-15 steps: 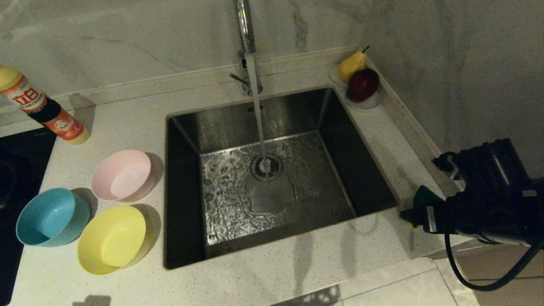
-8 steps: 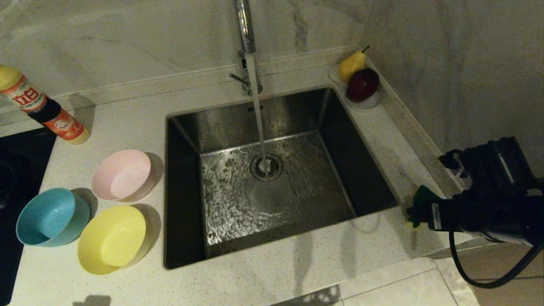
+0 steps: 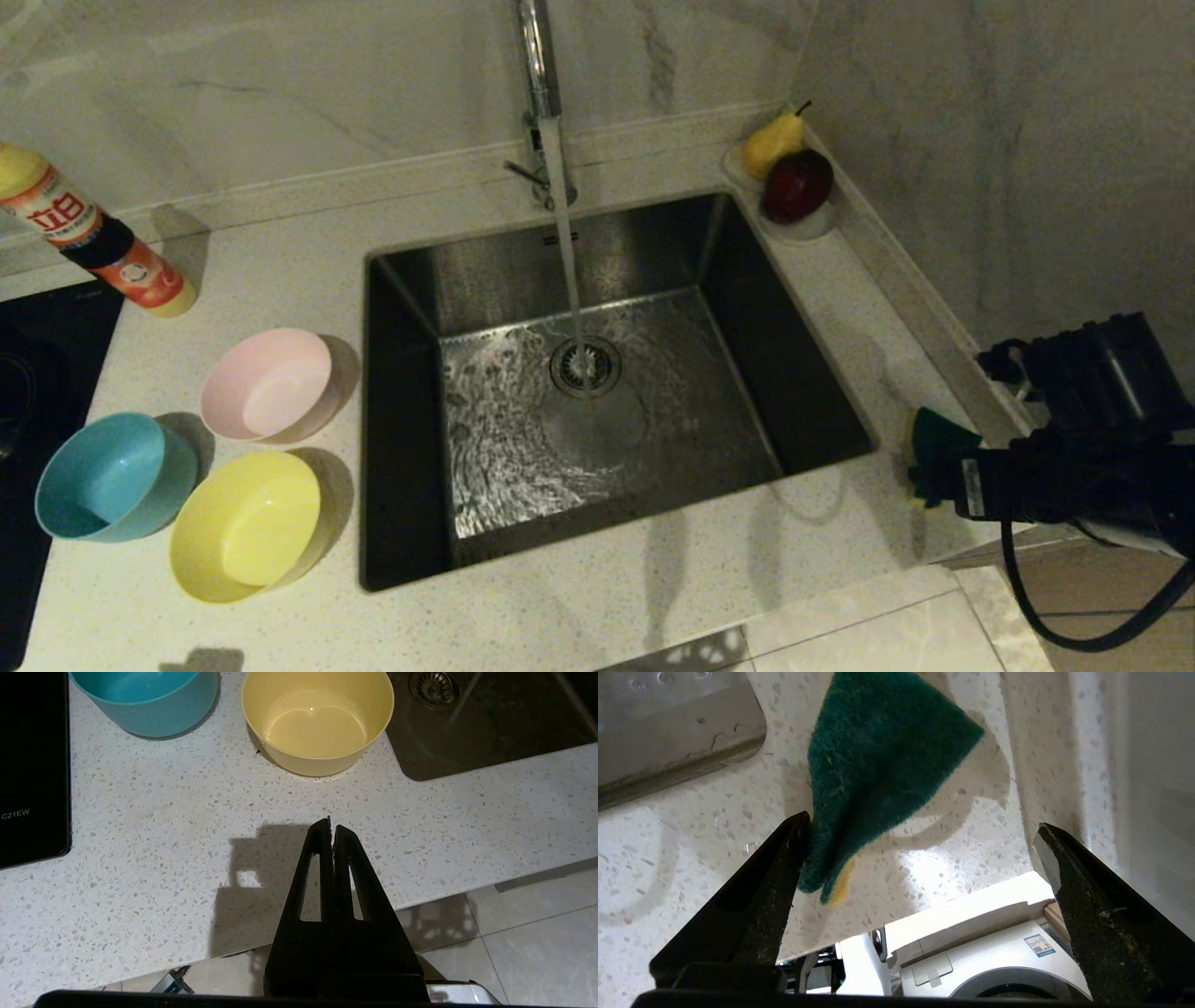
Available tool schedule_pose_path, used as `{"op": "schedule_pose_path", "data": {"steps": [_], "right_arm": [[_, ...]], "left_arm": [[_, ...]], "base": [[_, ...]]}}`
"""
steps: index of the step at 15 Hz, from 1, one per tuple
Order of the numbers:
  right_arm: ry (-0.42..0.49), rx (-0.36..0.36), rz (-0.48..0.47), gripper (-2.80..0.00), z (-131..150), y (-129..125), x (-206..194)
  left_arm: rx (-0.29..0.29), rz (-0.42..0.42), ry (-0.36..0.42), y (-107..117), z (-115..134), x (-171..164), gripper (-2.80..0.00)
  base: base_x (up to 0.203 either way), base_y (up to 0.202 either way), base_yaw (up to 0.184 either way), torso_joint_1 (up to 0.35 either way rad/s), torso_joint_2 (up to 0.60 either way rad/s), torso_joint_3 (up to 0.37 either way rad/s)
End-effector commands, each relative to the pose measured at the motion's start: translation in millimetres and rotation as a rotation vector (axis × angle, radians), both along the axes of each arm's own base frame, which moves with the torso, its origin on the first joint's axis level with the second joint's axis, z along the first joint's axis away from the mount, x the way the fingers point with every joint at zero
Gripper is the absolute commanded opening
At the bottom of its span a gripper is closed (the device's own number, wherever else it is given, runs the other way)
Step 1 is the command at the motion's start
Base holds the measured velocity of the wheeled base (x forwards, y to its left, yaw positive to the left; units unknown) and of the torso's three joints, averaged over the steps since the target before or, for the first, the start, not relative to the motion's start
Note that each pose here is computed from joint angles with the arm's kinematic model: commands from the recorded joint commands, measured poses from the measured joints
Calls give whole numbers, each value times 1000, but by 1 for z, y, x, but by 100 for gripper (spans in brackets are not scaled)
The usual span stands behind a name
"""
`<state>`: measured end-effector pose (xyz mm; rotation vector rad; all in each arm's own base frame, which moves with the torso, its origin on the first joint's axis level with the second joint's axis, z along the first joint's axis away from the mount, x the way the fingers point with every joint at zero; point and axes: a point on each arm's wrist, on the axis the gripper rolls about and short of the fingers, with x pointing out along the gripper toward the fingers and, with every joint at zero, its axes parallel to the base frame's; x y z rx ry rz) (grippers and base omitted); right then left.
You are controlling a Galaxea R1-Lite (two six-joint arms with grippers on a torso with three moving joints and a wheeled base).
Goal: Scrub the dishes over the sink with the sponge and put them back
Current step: Pick up a bowl and the sponge
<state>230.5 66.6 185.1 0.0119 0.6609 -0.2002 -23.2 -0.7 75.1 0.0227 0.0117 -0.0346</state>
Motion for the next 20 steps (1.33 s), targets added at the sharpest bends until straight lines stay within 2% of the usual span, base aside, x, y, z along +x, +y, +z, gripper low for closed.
{"op": "schedule_pose_path", "data": {"steps": [1, 20], "right_arm": [[-16, 3, -3, 0, 5, -2, -5], [34, 33, 13, 0, -12, 12, -2]], "left_arm": [[0, 1, 2, 0, 0, 0, -280], [0, 1, 2, 0, 0, 0, -280]], "base": [[0, 0, 0, 0, 0, 0], [0, 0, 0, 0, 0, 0]]}}
